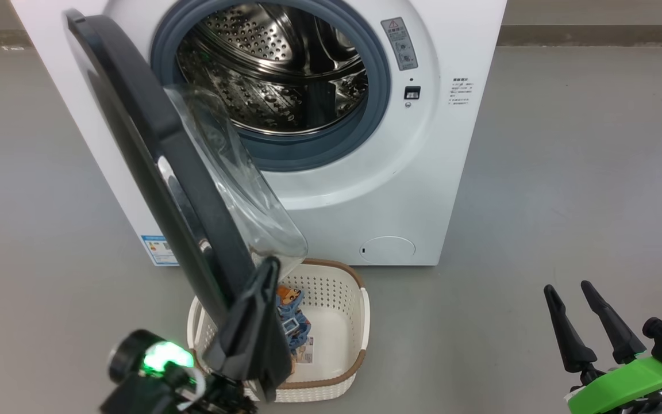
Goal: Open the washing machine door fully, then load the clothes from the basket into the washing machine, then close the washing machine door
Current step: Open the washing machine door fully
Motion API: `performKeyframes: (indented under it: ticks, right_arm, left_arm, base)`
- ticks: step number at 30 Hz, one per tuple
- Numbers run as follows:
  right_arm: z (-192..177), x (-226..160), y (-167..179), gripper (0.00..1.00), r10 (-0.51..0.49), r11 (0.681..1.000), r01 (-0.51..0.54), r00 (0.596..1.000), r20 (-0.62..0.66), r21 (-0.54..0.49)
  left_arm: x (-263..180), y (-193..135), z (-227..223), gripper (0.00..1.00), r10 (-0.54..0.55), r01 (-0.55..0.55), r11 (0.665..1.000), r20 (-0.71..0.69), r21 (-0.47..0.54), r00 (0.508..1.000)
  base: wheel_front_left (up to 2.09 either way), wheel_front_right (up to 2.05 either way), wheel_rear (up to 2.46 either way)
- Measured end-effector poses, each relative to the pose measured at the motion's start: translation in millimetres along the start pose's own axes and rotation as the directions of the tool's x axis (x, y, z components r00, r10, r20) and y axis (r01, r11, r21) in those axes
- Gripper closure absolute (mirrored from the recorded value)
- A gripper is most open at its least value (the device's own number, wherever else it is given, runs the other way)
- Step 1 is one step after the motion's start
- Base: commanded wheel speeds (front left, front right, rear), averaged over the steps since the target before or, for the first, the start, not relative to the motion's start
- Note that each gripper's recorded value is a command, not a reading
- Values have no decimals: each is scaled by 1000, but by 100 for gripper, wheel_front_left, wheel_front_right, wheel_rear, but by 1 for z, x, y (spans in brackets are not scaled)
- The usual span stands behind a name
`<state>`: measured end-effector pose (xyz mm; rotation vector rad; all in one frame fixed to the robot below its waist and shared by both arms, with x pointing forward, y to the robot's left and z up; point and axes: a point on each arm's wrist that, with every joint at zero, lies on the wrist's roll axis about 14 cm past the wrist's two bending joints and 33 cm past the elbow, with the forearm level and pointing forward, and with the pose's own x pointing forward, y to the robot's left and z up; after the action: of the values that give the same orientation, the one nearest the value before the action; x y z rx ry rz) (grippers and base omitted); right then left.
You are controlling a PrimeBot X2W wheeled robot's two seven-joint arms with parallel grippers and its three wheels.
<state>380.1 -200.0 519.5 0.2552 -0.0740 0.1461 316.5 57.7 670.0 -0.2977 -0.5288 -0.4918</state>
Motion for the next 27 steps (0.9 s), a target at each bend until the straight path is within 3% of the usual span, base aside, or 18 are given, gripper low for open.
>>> performKeyframes:
  ticks: [6,13,27]
  right_arm:
    - [-1,-3,-4,0,-15,1000,15,1000,-4,1]
    - [-3,-5,-7,0,-24,1000,24,1000,-9,1]
    - [-8,-6,-9,0,-34,999,34,999,-22,8]
  left_arm:
    - [-7,-16,-47,100,-34,15,991,-138,-133,990]
    - [-21,-18,-87,100,-29,-28,977,-262,-211,965]
    - [-37,-5,-138,100,14,-127,958,-401,-257,916]
  base:
    - [0,0,0]
    - [0,0,0]
    - [0,0,0]
